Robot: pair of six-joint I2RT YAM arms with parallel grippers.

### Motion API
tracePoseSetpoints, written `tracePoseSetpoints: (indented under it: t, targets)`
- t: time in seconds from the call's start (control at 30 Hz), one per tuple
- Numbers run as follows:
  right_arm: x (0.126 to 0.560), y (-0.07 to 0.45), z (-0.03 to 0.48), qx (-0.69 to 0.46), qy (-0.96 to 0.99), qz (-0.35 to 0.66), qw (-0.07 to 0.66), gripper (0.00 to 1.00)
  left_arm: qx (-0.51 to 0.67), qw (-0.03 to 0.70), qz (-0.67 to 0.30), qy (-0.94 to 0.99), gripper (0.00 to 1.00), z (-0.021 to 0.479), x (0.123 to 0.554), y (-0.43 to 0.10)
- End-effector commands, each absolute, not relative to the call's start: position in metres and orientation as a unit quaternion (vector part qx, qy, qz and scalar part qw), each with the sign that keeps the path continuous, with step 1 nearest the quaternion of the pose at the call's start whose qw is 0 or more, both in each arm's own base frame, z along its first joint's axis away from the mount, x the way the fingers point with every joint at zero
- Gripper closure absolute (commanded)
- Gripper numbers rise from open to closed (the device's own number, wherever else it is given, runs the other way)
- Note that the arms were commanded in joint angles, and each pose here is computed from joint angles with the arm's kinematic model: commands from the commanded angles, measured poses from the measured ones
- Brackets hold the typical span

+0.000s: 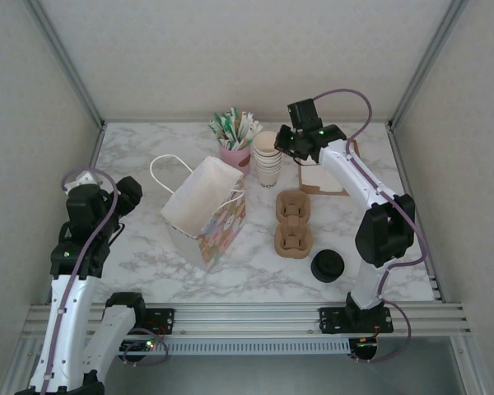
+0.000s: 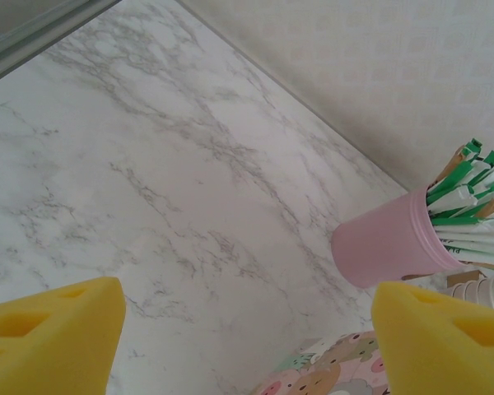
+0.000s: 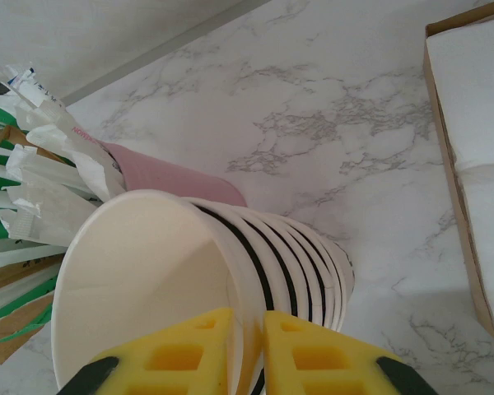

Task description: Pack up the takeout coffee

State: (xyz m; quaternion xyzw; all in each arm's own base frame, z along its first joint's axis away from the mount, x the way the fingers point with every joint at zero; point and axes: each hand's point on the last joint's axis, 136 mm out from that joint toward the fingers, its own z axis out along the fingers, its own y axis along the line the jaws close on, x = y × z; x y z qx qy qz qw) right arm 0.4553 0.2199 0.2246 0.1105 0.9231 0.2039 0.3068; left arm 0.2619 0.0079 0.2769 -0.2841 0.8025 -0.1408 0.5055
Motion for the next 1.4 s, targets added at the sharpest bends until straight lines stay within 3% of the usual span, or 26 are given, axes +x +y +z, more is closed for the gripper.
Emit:
tracePoseSetpoints:
  t: [0.0,0.67,0.87,1.07,1.37]
  targets:
    - [0.457,0.221,0.233,0.108,0.922,0.192,0.319,0.83,-0.294,0.503,-0.135,0.802,0.22,0.273,0.260,0.012]
    - [0.456,0.221,0.257,0.086,0.922,0.187,0.328,0.96,-0.295,0.501,-0.132,0.803,0.20,0.272,0.260,0.013]
    - [0.449,0.213,0.295,0.077,0.915,0.183,0.352,1.00,-0.296,0.502,-0.131,0.802,0.20,0.273,0.260,0.013]
    - [0.430,0.204,0.364,0.064,0.887,0.210,0.407,1.00,-0.296,0.500,-0.131,0.803,0.19,0.272,0.260,0.013]
    - [0.359,0.181,0.418,0.048,0.858,0.254,0.445,1.00,-0.297,0.494,-0.130,0.806,0.19,0.268,0.262,0.013]
